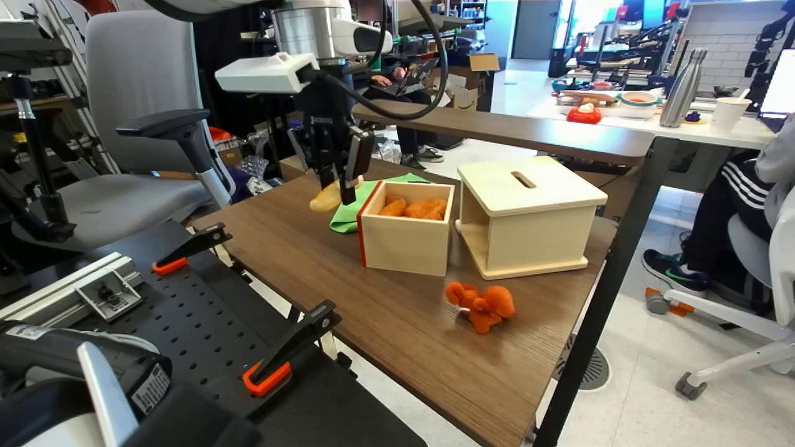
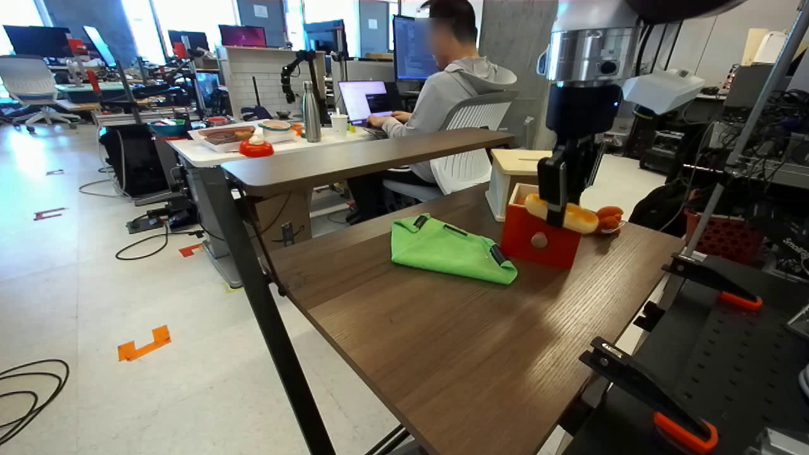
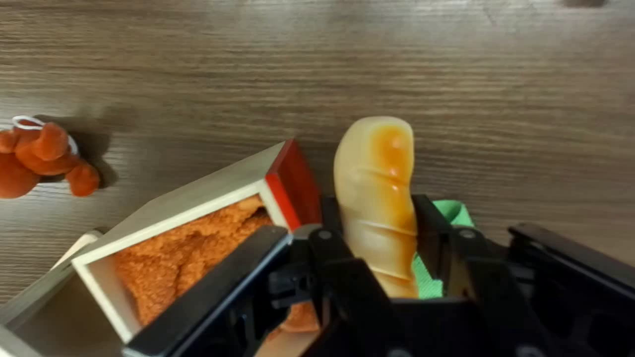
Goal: Remove toy bread from the orange drawer and put it on the table
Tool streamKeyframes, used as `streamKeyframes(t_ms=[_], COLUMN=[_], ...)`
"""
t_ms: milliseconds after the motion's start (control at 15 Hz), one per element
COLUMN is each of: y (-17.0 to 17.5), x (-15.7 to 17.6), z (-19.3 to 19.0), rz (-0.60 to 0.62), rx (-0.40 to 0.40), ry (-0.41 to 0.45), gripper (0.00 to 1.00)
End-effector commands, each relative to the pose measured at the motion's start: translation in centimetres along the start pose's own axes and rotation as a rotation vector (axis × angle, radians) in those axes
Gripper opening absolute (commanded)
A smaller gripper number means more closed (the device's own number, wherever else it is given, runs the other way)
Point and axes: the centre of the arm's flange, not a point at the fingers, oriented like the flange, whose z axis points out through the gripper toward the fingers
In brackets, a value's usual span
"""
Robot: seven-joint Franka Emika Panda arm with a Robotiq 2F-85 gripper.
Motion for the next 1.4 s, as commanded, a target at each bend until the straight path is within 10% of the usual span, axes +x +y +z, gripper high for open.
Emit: streamKeyframes(t_ms=[0,733,800,1333], y=[-2.7,-4.8,-4.8,-4.7], x=[-1.3,0.8,0.9,1.4], z=[1.9,9.3,9.7,8.0], rz=[-0.133,-0.271,-0.272,-0.26], rx=[0.025,0.074,0.072,0.069], ry=[-0.019,-0.168,-0.178,-0.164], gripper=[0.15,0.15,0.65,1.0])
